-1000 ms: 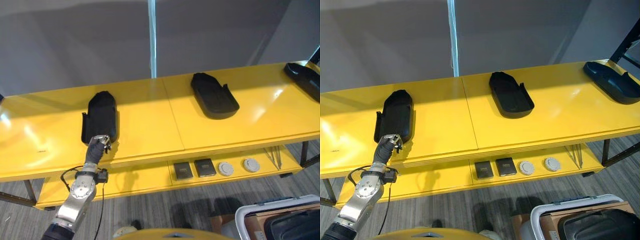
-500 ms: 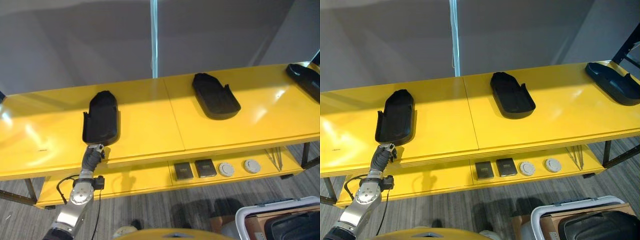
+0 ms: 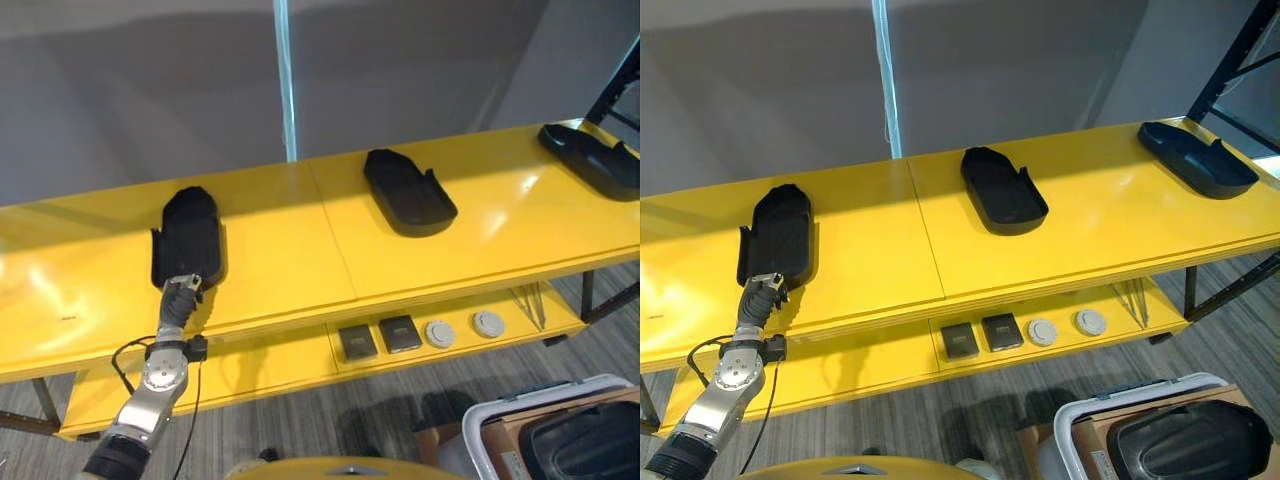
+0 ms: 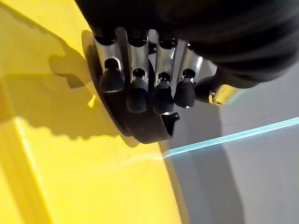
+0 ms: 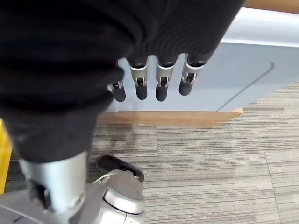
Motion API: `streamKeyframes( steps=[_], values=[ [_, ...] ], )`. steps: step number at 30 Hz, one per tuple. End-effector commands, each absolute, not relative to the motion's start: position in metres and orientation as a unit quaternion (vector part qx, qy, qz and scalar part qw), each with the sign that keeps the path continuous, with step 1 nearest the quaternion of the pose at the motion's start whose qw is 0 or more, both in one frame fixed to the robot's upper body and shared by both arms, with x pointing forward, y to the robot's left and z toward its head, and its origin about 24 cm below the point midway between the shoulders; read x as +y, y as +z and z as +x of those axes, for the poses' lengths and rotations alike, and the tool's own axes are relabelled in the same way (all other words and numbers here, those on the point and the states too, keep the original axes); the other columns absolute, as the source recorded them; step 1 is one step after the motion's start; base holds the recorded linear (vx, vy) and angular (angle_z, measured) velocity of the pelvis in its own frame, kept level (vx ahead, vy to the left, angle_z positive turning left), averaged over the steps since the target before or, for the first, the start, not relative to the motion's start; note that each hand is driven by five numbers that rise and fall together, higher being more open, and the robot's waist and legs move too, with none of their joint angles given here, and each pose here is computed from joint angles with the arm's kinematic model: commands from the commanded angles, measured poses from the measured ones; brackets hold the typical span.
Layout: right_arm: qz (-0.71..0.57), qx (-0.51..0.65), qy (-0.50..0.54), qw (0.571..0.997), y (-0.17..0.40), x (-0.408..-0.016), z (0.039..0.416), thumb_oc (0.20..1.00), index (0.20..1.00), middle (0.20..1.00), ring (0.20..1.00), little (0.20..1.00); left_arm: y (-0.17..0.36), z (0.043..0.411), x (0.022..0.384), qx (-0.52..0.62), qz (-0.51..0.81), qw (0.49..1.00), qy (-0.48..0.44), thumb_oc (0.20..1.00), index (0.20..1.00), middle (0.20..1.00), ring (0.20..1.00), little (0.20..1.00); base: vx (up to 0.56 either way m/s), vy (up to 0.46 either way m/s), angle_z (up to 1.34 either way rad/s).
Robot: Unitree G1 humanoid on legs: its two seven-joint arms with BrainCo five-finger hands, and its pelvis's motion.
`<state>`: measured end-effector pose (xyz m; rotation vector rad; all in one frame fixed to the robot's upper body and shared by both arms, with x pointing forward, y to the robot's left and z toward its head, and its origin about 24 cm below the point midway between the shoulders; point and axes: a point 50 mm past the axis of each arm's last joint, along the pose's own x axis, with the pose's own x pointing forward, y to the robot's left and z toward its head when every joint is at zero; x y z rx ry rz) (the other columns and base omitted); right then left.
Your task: Move parts from the plastic box to the shelf.
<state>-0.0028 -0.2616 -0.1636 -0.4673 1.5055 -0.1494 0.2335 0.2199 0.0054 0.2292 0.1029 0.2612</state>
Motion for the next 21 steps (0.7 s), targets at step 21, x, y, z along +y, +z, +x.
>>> streamKeyframes(
  steps=[21],
  values=[
    [-0.249, 0.686, -0.021, 0.683, -0.163, -0.264, -0.005, 1.0, 1.0, 1.0, 1.0, 1.0, 0.012, 0.263, 0.247, 0.038, 0.122, 0.969, 0.213, 0.2, 0.2, 0.2, 0.2, 0.2, 0.0, -0.001, -0.02]
  ],
)
